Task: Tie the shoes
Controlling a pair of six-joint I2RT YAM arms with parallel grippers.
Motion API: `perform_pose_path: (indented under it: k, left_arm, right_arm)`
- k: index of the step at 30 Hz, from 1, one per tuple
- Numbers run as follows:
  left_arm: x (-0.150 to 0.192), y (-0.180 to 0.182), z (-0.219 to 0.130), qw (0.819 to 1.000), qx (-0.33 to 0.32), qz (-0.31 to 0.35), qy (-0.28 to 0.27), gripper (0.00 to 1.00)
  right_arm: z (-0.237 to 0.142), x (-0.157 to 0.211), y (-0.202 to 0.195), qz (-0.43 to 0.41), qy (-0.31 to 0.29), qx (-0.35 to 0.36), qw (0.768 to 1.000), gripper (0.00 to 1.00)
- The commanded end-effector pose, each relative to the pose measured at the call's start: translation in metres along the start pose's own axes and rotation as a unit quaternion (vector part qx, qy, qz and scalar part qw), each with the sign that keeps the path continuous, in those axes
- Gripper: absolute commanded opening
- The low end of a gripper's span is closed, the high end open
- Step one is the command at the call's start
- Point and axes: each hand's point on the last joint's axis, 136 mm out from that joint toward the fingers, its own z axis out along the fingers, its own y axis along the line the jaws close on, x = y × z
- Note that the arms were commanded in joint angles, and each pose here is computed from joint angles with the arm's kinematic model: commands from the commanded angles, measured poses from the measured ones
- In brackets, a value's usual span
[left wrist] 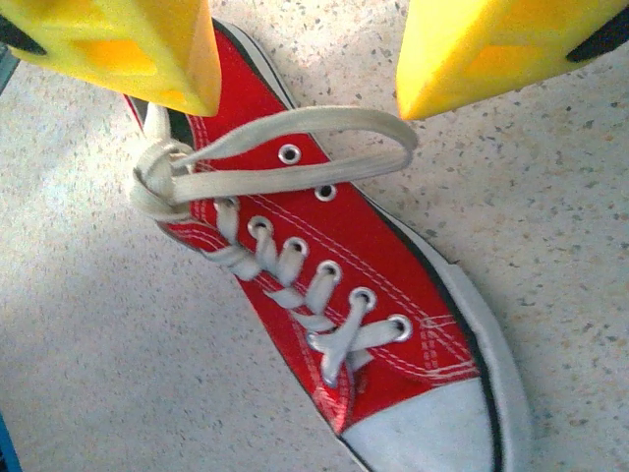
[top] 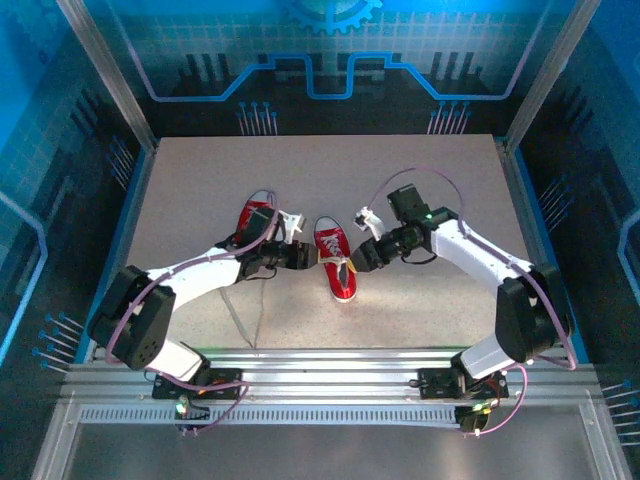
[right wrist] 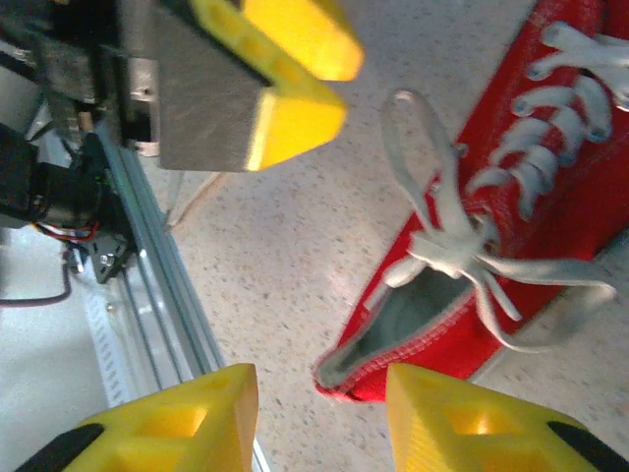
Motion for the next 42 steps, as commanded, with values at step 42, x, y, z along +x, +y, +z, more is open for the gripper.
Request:
perform_pose_path:
  k: [42]
  left_arm:
    - [0.017, -0.051, 0.033, 0.99, -0.045, 0.131, 0.023, 0.16]
  right_arm:
    - [0.051, -0.01, -0.058, 0.162, -0.037, -0.001, 0.986, 0.2]
